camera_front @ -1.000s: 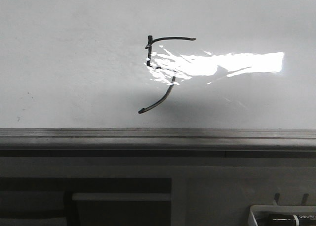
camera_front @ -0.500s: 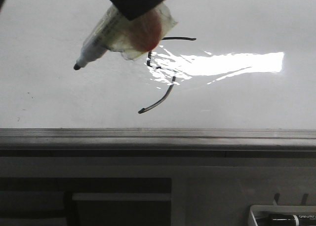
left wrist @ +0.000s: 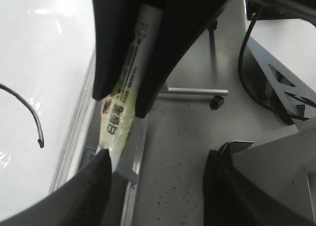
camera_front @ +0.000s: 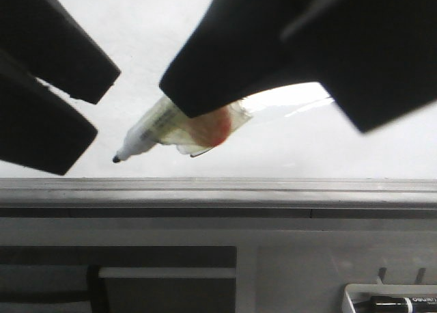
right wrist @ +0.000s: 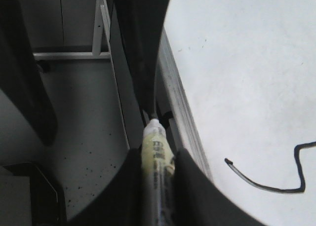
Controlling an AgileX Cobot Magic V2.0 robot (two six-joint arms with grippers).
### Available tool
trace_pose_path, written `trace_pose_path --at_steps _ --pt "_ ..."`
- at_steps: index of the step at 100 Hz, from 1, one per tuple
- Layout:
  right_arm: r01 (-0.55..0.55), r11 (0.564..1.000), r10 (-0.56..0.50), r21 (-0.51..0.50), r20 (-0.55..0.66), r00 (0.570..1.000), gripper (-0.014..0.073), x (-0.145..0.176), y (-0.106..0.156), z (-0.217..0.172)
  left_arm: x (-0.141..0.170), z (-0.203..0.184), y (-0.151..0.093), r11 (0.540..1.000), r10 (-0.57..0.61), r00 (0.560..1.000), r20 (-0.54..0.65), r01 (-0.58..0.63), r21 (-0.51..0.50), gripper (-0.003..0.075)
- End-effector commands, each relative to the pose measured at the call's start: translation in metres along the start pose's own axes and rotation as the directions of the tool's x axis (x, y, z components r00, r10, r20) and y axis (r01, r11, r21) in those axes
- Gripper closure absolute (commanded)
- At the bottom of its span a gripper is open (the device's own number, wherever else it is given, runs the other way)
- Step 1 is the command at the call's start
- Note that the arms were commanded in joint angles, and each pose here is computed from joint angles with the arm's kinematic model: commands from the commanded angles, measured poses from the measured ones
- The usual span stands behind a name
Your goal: Write number 5 on whiteboard
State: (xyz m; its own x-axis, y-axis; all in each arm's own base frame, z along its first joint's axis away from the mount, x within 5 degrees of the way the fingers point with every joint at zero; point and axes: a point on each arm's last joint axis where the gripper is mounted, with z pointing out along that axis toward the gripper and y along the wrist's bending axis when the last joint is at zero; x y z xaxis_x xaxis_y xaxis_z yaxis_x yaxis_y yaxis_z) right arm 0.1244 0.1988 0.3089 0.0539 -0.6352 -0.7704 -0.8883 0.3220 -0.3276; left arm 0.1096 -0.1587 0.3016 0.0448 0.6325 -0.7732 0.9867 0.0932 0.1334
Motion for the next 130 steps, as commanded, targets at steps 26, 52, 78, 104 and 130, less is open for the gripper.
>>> trace_pose_path --at_steps 26,52,78,104,130 --pt "0.009 0.999 -0.015 0.033 0.192 0.981 0.0664 -0.025 0.0 -0.021 -0.015 -0.006 0.012 0.993 0.006 0.996 0.088 0.005 -0.118 0.0336" --pt "0.024 0.999 -0.029 0.023 0.254 0.967 0.0664 -0.032 0.006 -0.023 -0.015 -0.006 0.012 0.992 0.006 0.996 0.09 0.005 -0.123 0.0336" --pt "0.023 0.999 -0.029 0.024 0.256 0.966 0.0664 -0.032 0.006 -0.023 -0.016 -0.006 0.013 0.991 0.007 0.995 0.095 0.007 -0.137 0.0384" --pt "0.023 0.999 -0.029 0.024 0.256 0.966 0.0664 -0.032 0.006 -0.023 -0.016 -0.006 0.016 0.986 0.018 0.995 0.099 -0.001 -0.169 0.0668" --pt "0.024 0.999 -0.029 0.023 0.252 0.967 0.0664 -0.032 0.006 -0.023 -0.015 -0.006 0.017 0.983 0.045 0.996 0.076 -0.031 -0.179 0.0741"
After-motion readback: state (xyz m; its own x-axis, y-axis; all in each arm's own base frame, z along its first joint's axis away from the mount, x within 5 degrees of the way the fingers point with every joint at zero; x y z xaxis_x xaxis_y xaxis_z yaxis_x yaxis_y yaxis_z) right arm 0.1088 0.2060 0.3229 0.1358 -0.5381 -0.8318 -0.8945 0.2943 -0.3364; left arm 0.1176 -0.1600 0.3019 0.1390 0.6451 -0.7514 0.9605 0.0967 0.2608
